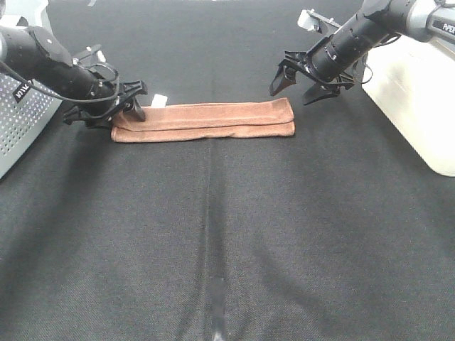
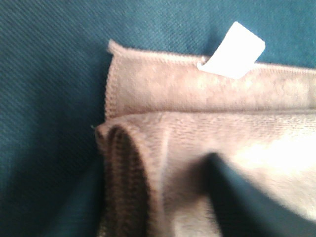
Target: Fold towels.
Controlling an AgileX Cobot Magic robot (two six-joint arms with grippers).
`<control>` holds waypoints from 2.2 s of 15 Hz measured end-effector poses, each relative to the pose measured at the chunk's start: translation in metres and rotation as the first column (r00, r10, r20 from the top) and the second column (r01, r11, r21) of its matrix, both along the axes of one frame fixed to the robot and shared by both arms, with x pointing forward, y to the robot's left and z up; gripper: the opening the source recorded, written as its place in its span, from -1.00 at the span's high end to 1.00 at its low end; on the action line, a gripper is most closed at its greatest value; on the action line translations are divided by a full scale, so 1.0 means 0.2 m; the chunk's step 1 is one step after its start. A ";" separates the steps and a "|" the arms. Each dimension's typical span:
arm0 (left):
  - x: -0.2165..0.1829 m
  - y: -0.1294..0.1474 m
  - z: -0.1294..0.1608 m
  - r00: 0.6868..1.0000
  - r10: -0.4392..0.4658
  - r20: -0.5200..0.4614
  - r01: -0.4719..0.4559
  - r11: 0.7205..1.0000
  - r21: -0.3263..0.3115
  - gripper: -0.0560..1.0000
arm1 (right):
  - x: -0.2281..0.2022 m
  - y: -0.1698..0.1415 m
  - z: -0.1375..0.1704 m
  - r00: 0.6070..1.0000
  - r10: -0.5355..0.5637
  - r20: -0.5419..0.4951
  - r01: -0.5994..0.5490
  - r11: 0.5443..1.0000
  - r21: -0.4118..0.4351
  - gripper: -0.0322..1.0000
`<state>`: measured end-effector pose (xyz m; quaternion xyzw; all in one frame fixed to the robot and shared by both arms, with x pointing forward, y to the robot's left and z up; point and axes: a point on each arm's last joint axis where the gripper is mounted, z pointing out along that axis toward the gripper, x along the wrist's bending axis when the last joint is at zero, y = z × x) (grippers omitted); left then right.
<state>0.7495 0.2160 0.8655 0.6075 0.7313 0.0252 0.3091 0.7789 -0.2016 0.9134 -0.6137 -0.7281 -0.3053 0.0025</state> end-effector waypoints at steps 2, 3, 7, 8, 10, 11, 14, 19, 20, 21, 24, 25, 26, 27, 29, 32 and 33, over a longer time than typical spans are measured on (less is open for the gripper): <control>0.00 0.00 -0.02 1.000 -0.002 -0.011 0.002 1.000 -0.001 0.45 | 0.00 0.00 0.00 1.000 -0.001 -0.001 0.001 1.000 0.000 -0.55; 0.00 -0.01 -0.02 1.000 -0.002 -0.012 0.002 1.000 -0.002 0.64 | 0.00 0.00 0.00 1.000 -0.010 -0.007 0.010 1.000 0.004 -0.55; 0.00 0.01 0.03 0.998 -0.055 -0.013 0.056 0.997 0.048 0.77 | 0.00 0.01 0.10 0.998 -0.049 -0.035 0.051 0.998 0.041 -0.55; 0.00 0.01 0.07 0.996 -0.090 -0.019 0.091 0.992 0.083 0.77 | 0.00 0.01 0.12 0.999 -0.039 -0.038 0.040 0.998 0.042 -0.55; 0.02 0.06 0.22 0.993 -0.115 -0.035 0.119 0.979 0.166 0.77 | -0.01 0.01 0.15 0.998 -0.020 -0.051 0.023 0.999 0.043 -0.55; 0.03 0.08 0.30 0.994 -0.104 -0.033 0.109 0.971 0.211 0.77 | -0.01 0.01 0.15 0.998 -0.015 -0.064 0.018 0.999 0.043 -0.55; 0.04 0.10 0.48 0.996 -0.088 -0.012 0.088 0.962 0.259 0.77 | -0.02 0.01 0.15 0.996 -0.030 -0.086 0.035 0.998 0.048 -0.55; 0.02 -0.25 0.61 0.989 -0.138 0.046 0.138 0.990 0.010 0.77 | -0.03 0.02 0.15 0.992 -0.032 -0.120 0.040 0.997 0.065 -0.55; 0.01 -0.34 0.59 0.988 -0.141 0.057 0.144 0.988 -0.054 0.77 | -0.03 0.02 0.15 0.992 -0.029 -0.127 0.037 0.997 0.065 -0.55; 0.01 -0.41 0.55 0.988 -0.140 0.060 0.146 0.984 -0.098 0.77 | -0.04 0.02 0.15 0.991 -0.024 -0.135 0.033 0.997 0.064 -0.56; 0.02 -0.57 0.37 0.994 -0.110 0.023 0.112 0.973 -0.202 0.77 | -0.05 0.02 0.15 0.987 -0.009 -0.161 0.019 0.998 0.059 -0.56; 0.03 -0.60 0.31 0.997 -0.080 0.016 0.082 0.968 -0.236 0.71 | -0.05 0.02 0.15 0.987 -0.009 -0.161 0.018 0.998 0.055 -0.56; 0.03 -0.64 0.28 0.998 -0.061 0.017 0.063 0.964 -0.260 0.57 | -0.05 0.02 0.14 0.987 -0.009 -0.161 0.018 0.998 0.053 -0.56; 0.03 -0.66 0.26 0.999 -0.039 0.025 0.045 0.957 -0.288 0.35 | -0.05 0.02 0.14 0.987 -0.009 -0.162 0.018 0.998 0.052 -0.56; 0.02 -0.74 0.27 0.999 -0.027 0.033 0.037 0.937 -0.347 -0.20 | -0.05 0.02 0.14 0.986 -0.007 -0.165 0.016 0.999 0.050 -0.56; 0.02 -0.79 0.31 0.998 -0.007 0.059 0.032 0.901 -0.432 -0.30 | -0.05 0.02 0.15 0.986 -0.004 -0.170 0.015 0.998 0.061 -0.56; 0.04 -0.78 0.35 0.996 -0.012 0.092 0.051 0.899 -0.435 -0.30 | -0.05 0.03 0.15 0.985 -0.002 -0.170 0.014 0.997 0.073 -0.56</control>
